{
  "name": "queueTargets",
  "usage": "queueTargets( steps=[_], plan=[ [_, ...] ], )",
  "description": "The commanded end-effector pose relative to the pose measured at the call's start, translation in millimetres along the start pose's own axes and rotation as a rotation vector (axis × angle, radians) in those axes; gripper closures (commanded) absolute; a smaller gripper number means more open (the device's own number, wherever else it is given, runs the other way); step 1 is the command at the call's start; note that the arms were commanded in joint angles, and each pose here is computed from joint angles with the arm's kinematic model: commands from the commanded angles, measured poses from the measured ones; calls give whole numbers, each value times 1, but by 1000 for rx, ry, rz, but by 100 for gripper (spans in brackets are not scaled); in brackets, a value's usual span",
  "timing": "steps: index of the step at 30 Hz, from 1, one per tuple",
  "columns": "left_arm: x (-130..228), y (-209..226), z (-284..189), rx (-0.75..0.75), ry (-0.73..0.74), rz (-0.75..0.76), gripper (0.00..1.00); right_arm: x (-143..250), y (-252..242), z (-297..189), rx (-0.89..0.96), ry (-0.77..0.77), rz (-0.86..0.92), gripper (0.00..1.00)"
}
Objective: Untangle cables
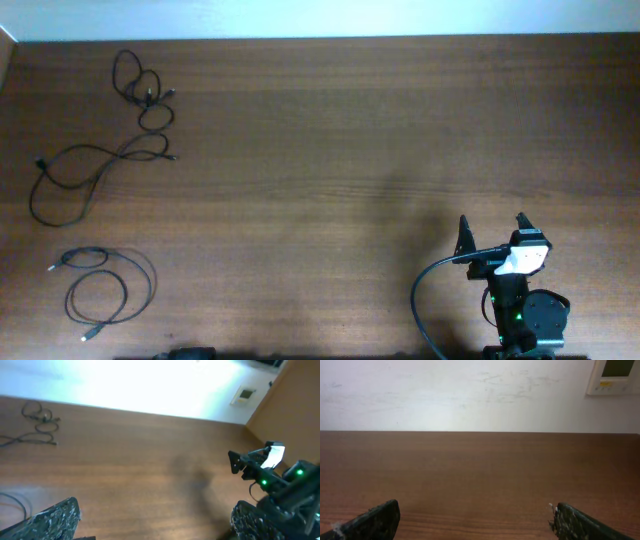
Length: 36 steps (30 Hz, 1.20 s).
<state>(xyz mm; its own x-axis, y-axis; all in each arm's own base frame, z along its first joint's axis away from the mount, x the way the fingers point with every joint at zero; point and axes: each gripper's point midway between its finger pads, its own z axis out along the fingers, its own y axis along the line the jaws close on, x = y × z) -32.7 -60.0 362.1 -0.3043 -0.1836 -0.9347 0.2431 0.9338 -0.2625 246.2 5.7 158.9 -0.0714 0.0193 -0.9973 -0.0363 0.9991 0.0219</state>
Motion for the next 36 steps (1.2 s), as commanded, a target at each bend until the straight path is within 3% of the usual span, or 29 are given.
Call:
queueTargets(
  steps=[1, 7, 11, 19, 29, 34, 36],
  plan=[
    [18, 0, -12, 11, -57, 20, 1, 2, -3, 0, 13, 3, -4, 2],
    [35, 24, 21, -43, -53, 14, 1, 2, -3, 0, 13, 3, -4, 2],
    [47, 50, 68, -96, 43, -19, 1, 2, -3, 0, 13, 3, -4, 2],
    [65, 97, 172, -137, 80, -31, 1, 2, -3, 0, 13, 3, -4, 2],
    [102, 136, 257, -130, 20, -13, 1, 2, -3, 0, 13, 3, -4, 2],
    [111, 148, 287, -109, -89, 24, 1, 2, -3, 0, 13, 3, -4, 2],
    [101, 146, 290, -101, -154, 186, 1, 2, -3, 0, 13, 3, -4, 2]
  ],
)
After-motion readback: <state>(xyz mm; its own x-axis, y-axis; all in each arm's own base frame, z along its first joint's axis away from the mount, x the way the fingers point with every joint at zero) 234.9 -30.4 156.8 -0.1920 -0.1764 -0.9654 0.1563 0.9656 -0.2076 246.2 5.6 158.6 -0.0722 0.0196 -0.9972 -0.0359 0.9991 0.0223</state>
